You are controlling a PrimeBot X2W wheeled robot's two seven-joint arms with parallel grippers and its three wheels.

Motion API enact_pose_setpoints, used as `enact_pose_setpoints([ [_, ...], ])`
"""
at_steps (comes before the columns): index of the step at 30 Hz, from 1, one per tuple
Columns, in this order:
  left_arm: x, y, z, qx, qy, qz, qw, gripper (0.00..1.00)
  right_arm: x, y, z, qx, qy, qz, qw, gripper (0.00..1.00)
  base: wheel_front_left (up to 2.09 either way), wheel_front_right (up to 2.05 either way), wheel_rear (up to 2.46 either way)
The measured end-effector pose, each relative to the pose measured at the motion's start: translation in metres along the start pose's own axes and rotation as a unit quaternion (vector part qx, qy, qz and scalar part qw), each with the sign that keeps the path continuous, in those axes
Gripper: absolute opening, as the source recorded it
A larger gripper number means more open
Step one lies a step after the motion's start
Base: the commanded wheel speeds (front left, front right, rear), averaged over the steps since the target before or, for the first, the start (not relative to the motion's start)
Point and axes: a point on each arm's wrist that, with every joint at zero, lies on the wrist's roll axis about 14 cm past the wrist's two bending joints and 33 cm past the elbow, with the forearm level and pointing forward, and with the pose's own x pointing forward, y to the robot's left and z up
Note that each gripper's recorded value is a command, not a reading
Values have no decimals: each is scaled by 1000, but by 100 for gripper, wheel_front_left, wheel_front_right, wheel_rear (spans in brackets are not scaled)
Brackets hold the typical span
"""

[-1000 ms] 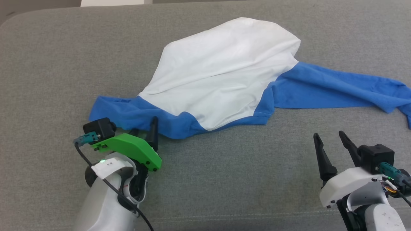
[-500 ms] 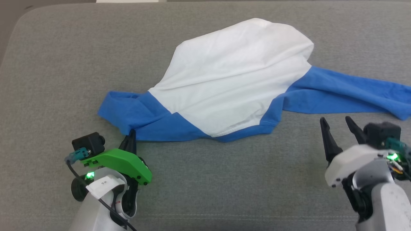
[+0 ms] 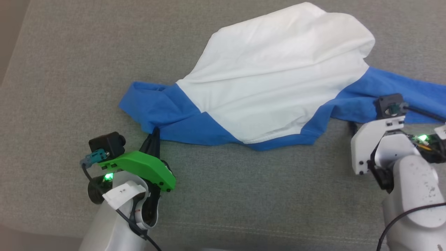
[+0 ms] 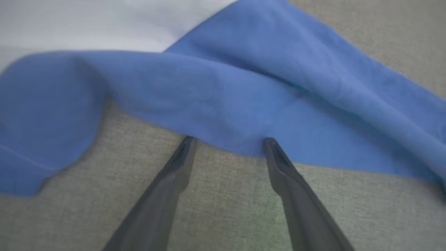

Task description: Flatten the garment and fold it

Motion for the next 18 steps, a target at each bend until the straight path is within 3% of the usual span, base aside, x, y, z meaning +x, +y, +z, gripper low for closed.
enact_pose_setpoints([
  [6,3,4,-5,-3,3,5,1000,0,13,-1,1,7,29,-3,1000,100,0,0,0],
  [7,3,5,-6,-2,5,6,1000,0,14,-2,0,9,33,-3,999,96,0,0,0],
  [9,4,6,-8,-2,7,7,1000,0,15,-3,1,11,36,-4,999,29,0,0,0],
  [10,4,6,-8,-2,8,6,1000,0,15,-3,1,13,35,-4,999,11,0,0,0],
  [11,5,5,-9,-2,9,6,1000,0,14,-4,2,14,34,-5,999,0,0,0,0],
  [18,2,-1,5,-2,-16,-5,1000,0,2,-15,5,73,-17,-4,997,0,0,0,0],
])
